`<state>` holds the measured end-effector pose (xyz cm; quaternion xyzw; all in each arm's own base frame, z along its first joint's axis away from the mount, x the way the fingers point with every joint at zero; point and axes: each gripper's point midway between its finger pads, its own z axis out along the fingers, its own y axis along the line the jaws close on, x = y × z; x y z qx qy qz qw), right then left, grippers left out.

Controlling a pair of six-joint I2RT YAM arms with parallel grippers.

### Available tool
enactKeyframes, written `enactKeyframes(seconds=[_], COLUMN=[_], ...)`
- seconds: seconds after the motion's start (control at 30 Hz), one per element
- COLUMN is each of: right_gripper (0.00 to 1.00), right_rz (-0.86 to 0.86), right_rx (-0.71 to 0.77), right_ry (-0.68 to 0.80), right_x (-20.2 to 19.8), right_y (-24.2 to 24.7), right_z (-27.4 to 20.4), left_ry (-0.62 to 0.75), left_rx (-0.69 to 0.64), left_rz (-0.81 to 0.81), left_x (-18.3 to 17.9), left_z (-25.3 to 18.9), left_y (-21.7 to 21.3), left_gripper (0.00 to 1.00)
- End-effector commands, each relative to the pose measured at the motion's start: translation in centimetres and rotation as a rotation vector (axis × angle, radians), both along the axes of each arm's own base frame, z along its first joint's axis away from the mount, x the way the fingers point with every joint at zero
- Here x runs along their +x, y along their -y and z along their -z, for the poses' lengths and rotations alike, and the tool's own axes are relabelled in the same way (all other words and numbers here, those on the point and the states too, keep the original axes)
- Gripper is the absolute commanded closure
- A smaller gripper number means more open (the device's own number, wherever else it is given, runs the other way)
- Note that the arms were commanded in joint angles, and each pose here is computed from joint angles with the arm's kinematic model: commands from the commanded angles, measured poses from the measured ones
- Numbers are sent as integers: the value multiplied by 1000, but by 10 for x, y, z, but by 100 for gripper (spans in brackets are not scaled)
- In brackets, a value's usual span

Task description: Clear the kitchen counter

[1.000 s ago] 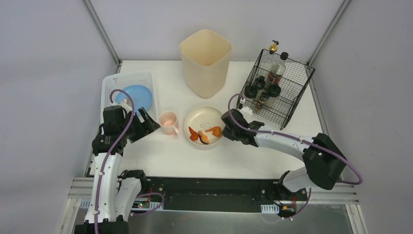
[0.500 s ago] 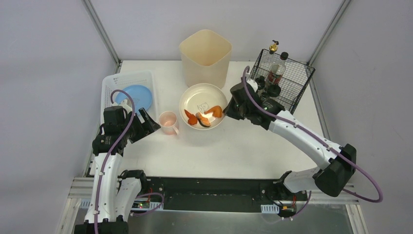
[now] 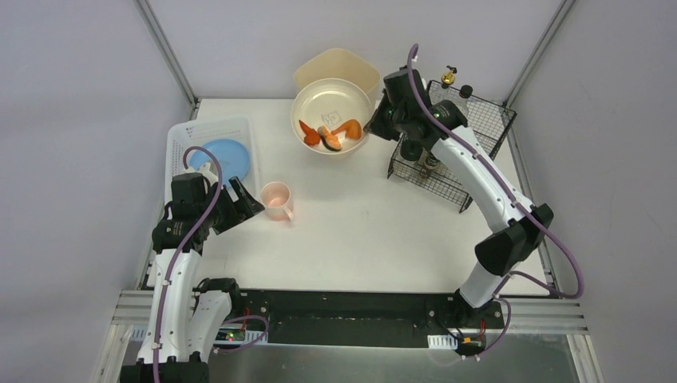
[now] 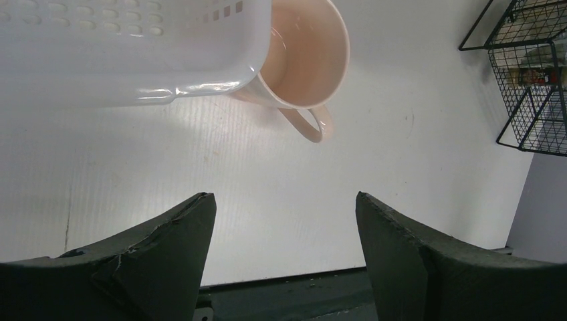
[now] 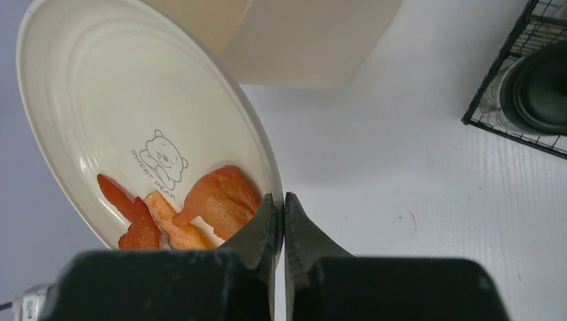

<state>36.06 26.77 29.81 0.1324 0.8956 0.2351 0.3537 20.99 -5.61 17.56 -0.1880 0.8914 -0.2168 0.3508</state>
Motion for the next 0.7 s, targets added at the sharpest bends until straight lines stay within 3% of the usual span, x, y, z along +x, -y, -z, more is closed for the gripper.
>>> enactKeyframes(seconds=[0.0, 0.67], right_gripper=[100, 100], right_rz=[14, 276], right_rx=[74, 176], right_ry=[63, 229], right_x=[23, 137], right_y=[-7, 17], right_z=[-39, -72], left_ry=[8, -2], left_rx=[0, -2], left_rz=[26, 33], left_x=[0, 0], left_z=[-1, 2], left_y=[4, 5], left_gripper=[22, 21])
